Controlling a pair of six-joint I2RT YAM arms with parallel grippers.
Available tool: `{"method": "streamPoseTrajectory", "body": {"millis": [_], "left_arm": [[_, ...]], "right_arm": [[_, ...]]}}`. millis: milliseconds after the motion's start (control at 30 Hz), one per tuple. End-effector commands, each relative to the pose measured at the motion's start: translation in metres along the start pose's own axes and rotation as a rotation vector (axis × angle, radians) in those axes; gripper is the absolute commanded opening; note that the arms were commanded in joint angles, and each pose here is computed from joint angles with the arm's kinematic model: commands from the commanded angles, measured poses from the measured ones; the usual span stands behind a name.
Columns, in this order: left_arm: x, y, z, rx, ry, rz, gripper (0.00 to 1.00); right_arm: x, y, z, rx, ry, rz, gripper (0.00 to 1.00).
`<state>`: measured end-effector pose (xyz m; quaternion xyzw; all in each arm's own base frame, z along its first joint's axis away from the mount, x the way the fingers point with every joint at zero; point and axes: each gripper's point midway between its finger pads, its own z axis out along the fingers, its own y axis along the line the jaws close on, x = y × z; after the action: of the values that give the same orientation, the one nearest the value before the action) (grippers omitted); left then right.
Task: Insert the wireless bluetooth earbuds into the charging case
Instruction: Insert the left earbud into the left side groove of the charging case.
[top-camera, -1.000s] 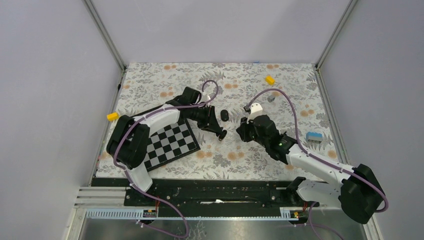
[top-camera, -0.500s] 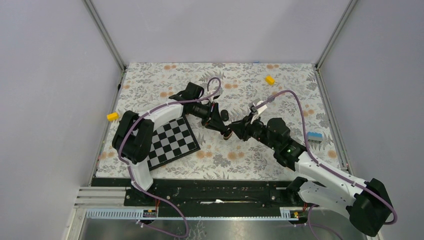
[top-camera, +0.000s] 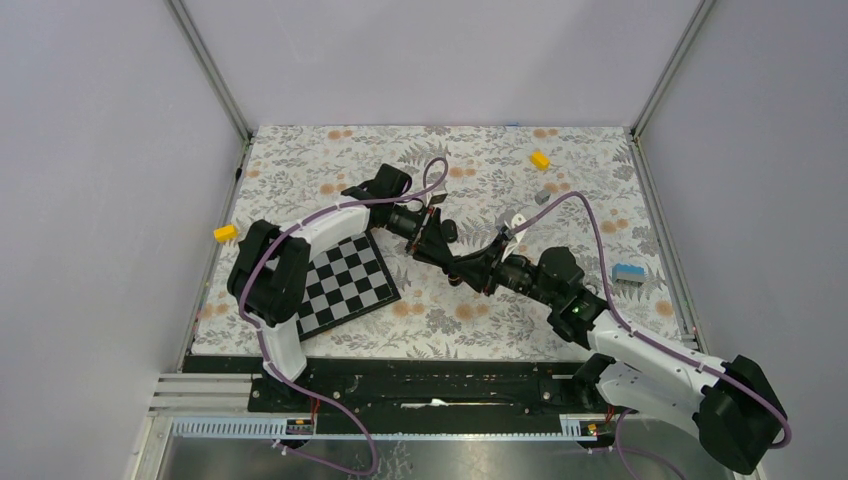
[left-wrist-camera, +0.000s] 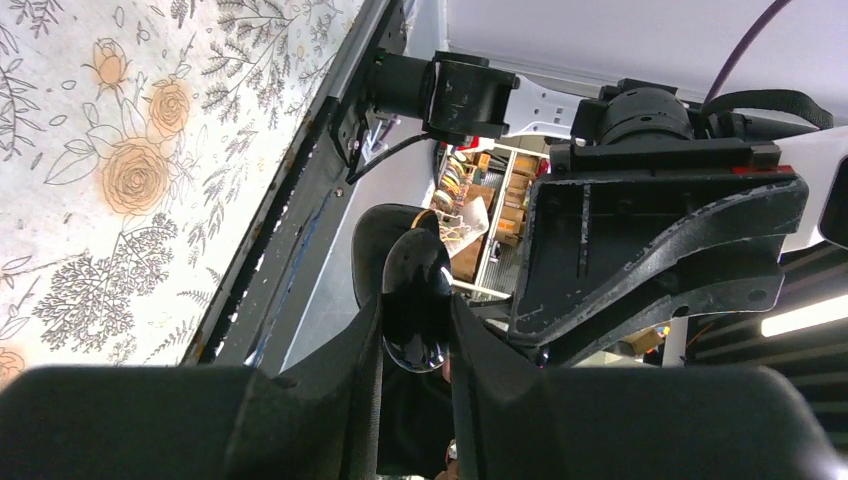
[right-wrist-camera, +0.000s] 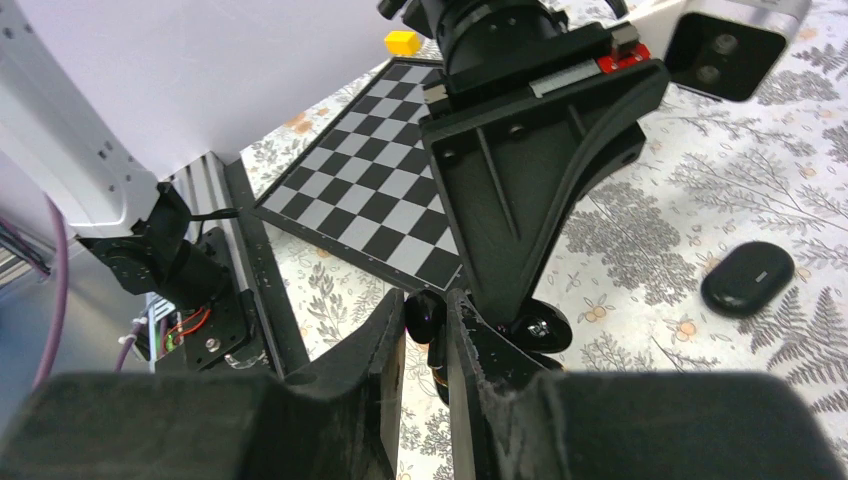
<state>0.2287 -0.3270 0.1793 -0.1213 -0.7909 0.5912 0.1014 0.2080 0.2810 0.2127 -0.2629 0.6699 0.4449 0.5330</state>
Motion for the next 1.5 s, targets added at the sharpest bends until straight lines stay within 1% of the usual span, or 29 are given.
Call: {"method": "streamPoseTrajectory", "body": {"millis": [0, 167, 333, 567, 867, 1033, 1100, 1133, 1167, 1267, 1300, 1367, 1400, 1467], "left_arm": [[0.006, -0.022, -0.003, 0.071, 0.047, 0.059, 0.00], [0.006, -0.027, -0.004, 0.086, 0.056, 0.059, 0.00], [0.008, -0.035, -0.004, 0.100, 0.067, 0.057, 0.00], [0.015, -0.034, -0.001, 0.097, 0.088, -0.030, 0.00], [0.015, -0.048, -0.004, 0.118, 0.111, -0.133, 0.00], [0.008, -0.054, -0.003, 0.134, 0.109, -0.172, 0.00], [0.004, -0.056, -0.003, 0.150, 0.097, -0.190, 0.00], [0.001, -0.062, -0.003, 0.168, 0.084, -0.167, 0.00], [0.001, -0.062, -0.003, 0.183, 0.079, -0.191, 0.00], [-0.002, -0.082, -0.008, 0.282, 0.051, -0.169, 0.00], [0.000, -0.091, -0.012, 0.321, 0.063, -0.220, 0.00], [0.007, -0.101, -0.018, 0.402, 0.080, -0.210, 0.00], [0.010, -0.099, -0.018, 0.414, 0.084, -0.178, 0.00], [0.009, -0.094, -0.016, 0.412, 0.079, -0.176, 0.00]], "right_arm": [[-0.025, 0.020, -0.002, -0.093, -0.074, -0.031, 0.08], [-0.024, 0.023, -0.003, -0.107, -0.063, -0.027, 0.07], [-0.026, 0.022, -0.005, -0.101, -0.090, -0.035, 0.06], [-0.043, 0.021, -0.012, -0.076, -0.184, -0.044, 0.06], [-0.049, 0.016, -0.013, -0.048, -0.220, -0.058, 0.06], [-0.053, 0.015, -0.014, -0.039, -0.250, -0.058, 0.06], [-0.055, 0.014, -0.016, -0.031, -0.263, -0.053, 0.06], [-0.054, 0.013, -0.016, -0.028, -0.264, -0.050, 0.06], [-0.053, 0.012, -0.016, -0.024, -0.267, -0.047, 0.06], [-0.051, 0.010, -0.017, -0.016, -0.276, -0.036, 0.06], [-0.050, 0.010, -0.017, -0.015, -0.276, -0.033, 0.06], [-0.051, 0.010, -0.018, -0.012, -0.282, -0.034, 0.06], [-0.051, 0.009, -0.019, -0.008, -0.285, -0.034, 0.05], [-0.054, 0.009, -0.020, 0.000, -0.296, -0.038, 0.05]]}}
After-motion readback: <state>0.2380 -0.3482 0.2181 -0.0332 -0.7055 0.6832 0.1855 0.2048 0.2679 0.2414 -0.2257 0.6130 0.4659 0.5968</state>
